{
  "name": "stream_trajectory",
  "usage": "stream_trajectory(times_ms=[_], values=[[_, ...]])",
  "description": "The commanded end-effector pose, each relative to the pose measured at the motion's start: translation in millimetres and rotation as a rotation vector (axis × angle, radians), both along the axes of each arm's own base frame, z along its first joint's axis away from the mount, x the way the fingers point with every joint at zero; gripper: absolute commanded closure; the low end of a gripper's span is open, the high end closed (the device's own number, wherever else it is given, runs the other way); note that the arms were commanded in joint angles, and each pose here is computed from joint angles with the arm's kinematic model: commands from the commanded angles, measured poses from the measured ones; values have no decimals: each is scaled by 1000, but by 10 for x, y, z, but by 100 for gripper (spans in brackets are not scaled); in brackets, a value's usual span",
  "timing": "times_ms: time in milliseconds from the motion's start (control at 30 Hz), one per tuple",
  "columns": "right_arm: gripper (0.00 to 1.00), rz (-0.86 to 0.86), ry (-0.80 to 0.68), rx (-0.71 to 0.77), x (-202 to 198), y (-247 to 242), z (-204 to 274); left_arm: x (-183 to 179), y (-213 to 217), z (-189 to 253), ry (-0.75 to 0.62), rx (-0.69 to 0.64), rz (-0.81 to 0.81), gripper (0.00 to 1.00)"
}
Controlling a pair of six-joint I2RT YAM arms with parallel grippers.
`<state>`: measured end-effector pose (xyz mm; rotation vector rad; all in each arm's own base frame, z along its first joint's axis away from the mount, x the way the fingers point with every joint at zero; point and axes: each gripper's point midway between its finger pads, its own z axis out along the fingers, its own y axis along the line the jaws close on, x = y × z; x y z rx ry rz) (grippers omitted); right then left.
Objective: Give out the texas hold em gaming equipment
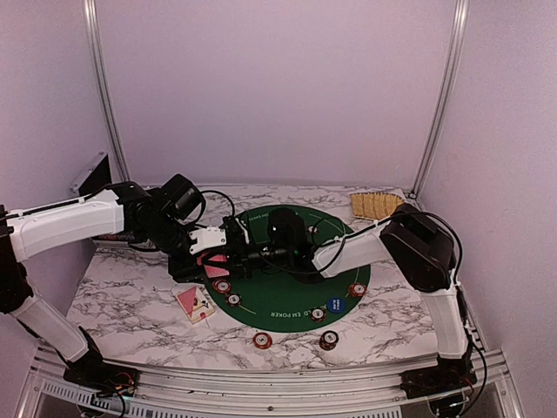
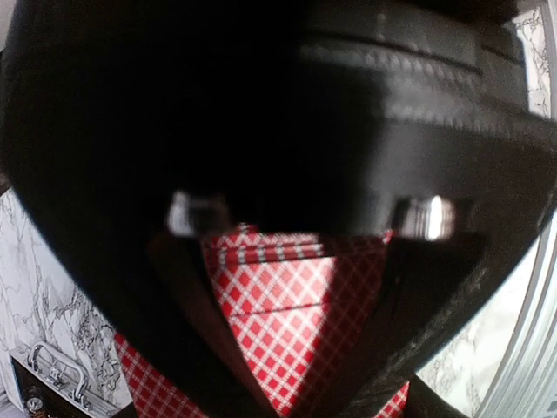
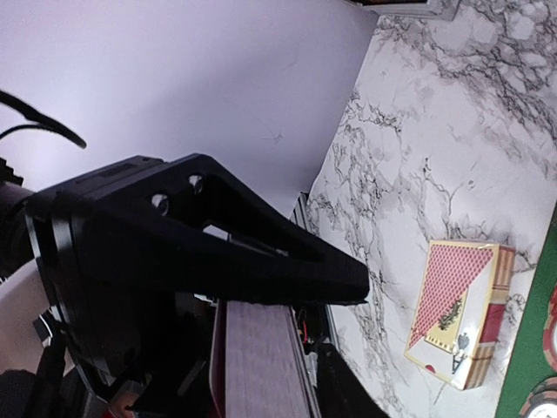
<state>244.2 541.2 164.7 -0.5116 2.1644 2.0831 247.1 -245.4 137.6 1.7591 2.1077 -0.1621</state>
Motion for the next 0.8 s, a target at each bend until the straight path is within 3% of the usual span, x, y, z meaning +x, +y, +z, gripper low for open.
stream_trajectory(times_ms=[0,267,433,767], values=[[62,-2,-15,23,8,118,126,23,-155,183,-17,-81,-18,42],[63,-10,11,30,3,104,82,4,-145,177,-12,-83,-14,48],[67,-26,19,-14,24,63,-10,7,-144,188,-14,-85,-7,57],[63,-61,20,-62,54,-122,-111,-50,-143,204,13,-100,1,70]])
